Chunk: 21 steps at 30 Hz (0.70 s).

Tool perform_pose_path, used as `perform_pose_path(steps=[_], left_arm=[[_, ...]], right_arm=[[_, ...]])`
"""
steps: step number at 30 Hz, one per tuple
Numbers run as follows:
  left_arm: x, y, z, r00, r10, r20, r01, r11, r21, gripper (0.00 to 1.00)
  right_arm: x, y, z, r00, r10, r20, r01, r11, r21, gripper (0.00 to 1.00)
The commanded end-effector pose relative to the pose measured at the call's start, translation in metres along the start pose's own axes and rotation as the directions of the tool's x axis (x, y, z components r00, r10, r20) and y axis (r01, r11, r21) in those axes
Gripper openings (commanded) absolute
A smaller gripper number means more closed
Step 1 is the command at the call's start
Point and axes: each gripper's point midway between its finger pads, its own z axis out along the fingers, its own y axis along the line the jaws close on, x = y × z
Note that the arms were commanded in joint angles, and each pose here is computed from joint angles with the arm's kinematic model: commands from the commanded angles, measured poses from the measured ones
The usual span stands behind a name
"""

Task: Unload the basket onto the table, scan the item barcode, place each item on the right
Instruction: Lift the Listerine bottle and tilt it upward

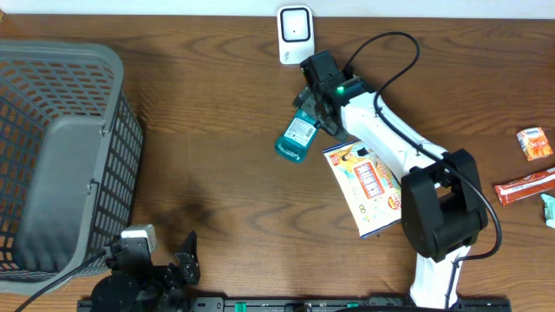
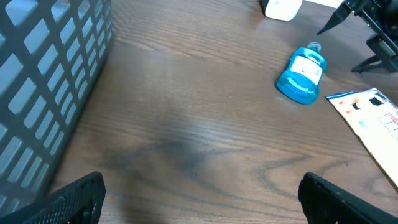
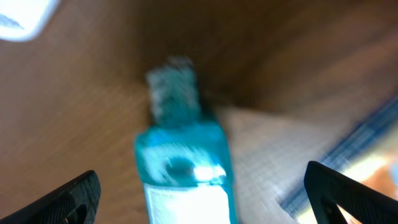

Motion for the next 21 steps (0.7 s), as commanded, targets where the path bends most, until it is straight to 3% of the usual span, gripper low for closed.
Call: perform_pose_path(steps=[1, 4, 15, 18, 21], left_arm=[[-0.001, 0.000, -0.001, 1.000, 0.018, 0.003, -0.018, 1.000, 0.002, 0.99], [-0.001, 0.000, -0.001, 1.000, 0.018, 0.003, -0.018, 1.000, 0.002, 0.99], [-0.001, 0.000, -0.001, 1.000, 0.018, 0.003, -0.018, 1.000, 0.002, 0.99], [-0.001, 0.000, -0.001, 1.000, 0.018, 0.003, -0.018, 1.000, 0.002, 0.99], [-0.001, 0.000, -0.001, 1.000, 0.018, 0.003, -0.018, 1.000, 0.002, 0.99]], right_arm=[[0.003, -0.003, 0.015, 0.998, -0.051, -0.020, 0.050, 0.998, -0.044, 0.99], [0.008, 0.005, 0.031, 0.991, -0.131, -0.004, 0.129, 0.984, -0.123, 0.99], [0.027, -0.015, 0.069, 0.995, -0.098, -0.030, 0.092, 0.984, -0.150, 0.96], [0.034, -0.026, 0.089, 0.994, -0.094, -0.046, 0.088, 0.988, -0.129, 0.84], [0.040, -0.039, 0.104, 0.993, -0.093, -0.075, 0.086, 0.992, -0.094, 0.55]])
